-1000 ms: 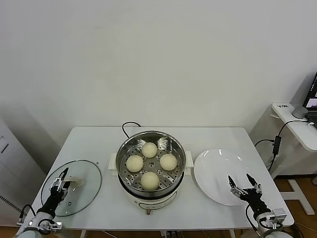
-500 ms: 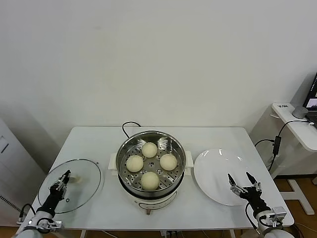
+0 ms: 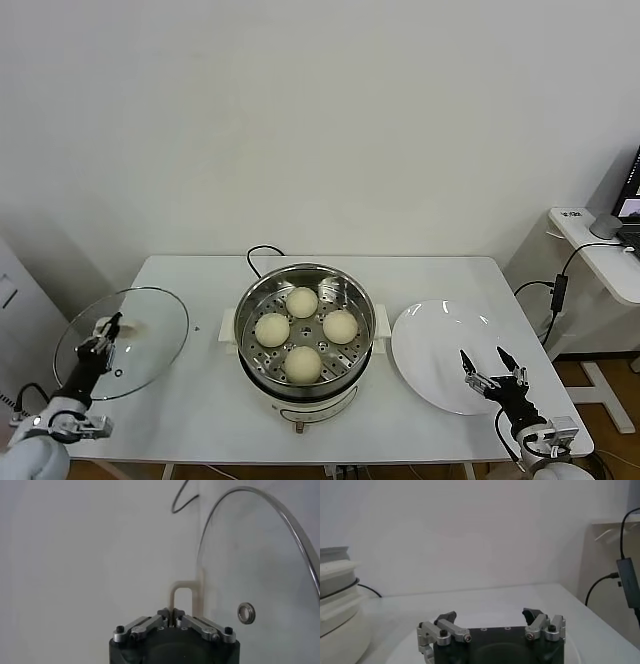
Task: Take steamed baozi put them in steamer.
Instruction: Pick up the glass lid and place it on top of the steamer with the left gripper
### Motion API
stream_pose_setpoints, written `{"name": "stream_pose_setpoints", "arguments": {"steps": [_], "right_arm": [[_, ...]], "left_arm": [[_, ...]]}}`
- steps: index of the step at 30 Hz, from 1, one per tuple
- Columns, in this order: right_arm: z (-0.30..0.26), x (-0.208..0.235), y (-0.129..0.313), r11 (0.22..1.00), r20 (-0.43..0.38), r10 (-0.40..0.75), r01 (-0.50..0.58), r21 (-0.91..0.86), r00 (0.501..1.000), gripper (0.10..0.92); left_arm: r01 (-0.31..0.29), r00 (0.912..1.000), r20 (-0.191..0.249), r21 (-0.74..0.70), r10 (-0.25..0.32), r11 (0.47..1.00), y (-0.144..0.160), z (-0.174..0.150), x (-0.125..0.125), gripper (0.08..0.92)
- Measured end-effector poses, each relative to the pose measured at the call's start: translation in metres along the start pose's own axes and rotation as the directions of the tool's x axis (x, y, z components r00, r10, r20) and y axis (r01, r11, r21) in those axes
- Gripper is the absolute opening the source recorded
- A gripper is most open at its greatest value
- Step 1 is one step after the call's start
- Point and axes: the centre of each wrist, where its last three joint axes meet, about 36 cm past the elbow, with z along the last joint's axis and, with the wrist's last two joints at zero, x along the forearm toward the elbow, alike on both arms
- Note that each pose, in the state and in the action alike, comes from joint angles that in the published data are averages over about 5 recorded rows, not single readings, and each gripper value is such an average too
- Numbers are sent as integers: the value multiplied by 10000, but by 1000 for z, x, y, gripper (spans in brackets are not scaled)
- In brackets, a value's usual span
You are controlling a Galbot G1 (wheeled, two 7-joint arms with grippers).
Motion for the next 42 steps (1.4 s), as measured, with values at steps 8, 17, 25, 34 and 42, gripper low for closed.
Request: {"name": "stream_pose_setpoints", "arguments": {"steps": [8,17,25,34,42], "right_arm": [[-4,-6,0,10000,62,-13,13,82,10000,823],[-6,-12,1,9999,100,-62,61,115,9999,823],[-6,-15,2,9999,77,-70,68,140,9999,823],[-6,-15,0,9996,-7,-52,52,264,10000,823],[-3,-13,0,9997,-70,-22,23,253,10000,823]], "left_arm": [[81,9998,-180,2,-81,10000,59,-21,-17,105],[-7,9999,-164,-179,4,9998,118,-76,-31,105],[-150,9997,-192,-334,143,9993,139,-141,-32,105],[-73,9997,-222,-13,73,10000,139,-214,-30,105],[-131,9999,57,284,129,9995,132,-267,-19,105]]}}
